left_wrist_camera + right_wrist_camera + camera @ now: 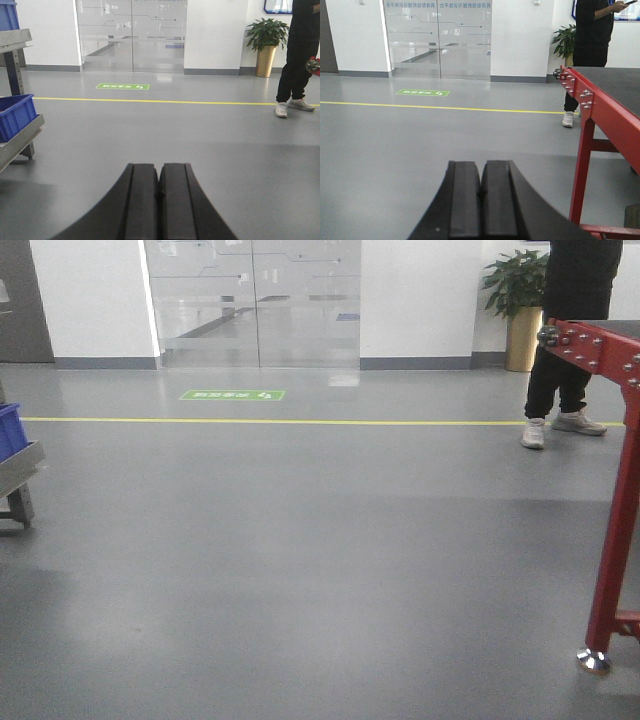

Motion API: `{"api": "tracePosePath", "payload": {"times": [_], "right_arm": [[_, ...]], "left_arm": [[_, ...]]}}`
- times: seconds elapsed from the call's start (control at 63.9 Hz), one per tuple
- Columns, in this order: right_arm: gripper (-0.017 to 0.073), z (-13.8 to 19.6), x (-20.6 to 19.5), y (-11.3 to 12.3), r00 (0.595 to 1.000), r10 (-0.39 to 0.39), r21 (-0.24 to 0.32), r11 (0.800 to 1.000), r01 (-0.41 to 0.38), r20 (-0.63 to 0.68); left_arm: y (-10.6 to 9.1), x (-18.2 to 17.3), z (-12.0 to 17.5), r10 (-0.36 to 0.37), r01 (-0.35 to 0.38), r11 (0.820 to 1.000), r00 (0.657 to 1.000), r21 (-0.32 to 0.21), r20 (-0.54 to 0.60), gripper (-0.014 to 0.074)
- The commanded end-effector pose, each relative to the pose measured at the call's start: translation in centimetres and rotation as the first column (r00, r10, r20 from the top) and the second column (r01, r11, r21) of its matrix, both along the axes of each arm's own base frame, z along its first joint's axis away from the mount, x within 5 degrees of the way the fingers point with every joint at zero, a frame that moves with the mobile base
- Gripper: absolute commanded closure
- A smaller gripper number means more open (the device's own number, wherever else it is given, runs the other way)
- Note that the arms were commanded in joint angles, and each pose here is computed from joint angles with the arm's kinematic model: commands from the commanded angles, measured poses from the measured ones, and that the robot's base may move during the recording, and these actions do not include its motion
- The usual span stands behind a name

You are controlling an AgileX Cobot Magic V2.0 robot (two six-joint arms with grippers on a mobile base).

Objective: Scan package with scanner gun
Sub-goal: 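Drive the base forward and turn toward the red-framed table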

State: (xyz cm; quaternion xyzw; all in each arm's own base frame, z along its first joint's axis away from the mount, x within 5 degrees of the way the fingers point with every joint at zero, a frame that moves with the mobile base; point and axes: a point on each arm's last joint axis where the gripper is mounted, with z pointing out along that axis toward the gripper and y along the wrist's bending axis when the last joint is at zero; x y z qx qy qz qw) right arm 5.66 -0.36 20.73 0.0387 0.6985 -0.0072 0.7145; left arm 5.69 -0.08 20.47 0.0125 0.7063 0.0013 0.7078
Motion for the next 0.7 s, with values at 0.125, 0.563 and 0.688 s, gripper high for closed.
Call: {"api": "tracePosePath", "payload": {"times": [0.125, 0.563, 0.688], "right_arm": [[0.072, 0.19, -0.04, 0.0, 1.0, -0.001, -0.005, 1.0, 0.001, 0.022], [0.072, 0.19, -0.04, 0.0, 1.0, -0.001, -0.005, 1.0, 0.001, 0.022], [0.072, 0.19, -0.04, 0.0, 1.0, -0.001, -0.005, 1.0, 0.001, 0.022]], "left_arm": [[0.01, -0.05, 0.27, 0.002, -0.001, 1.0, 1.0, -0.006, 0.021, 0.0705], [0.01, -0.05, 0.27, 0.002, -0.001, 1.0, 1.0, -0.006, 0.021, 0.0705], [0.01, -0.05, 0.27, 0.002, -0.001, 1.0, 1.0, -0.006, 0.021, 0.0705]]}}
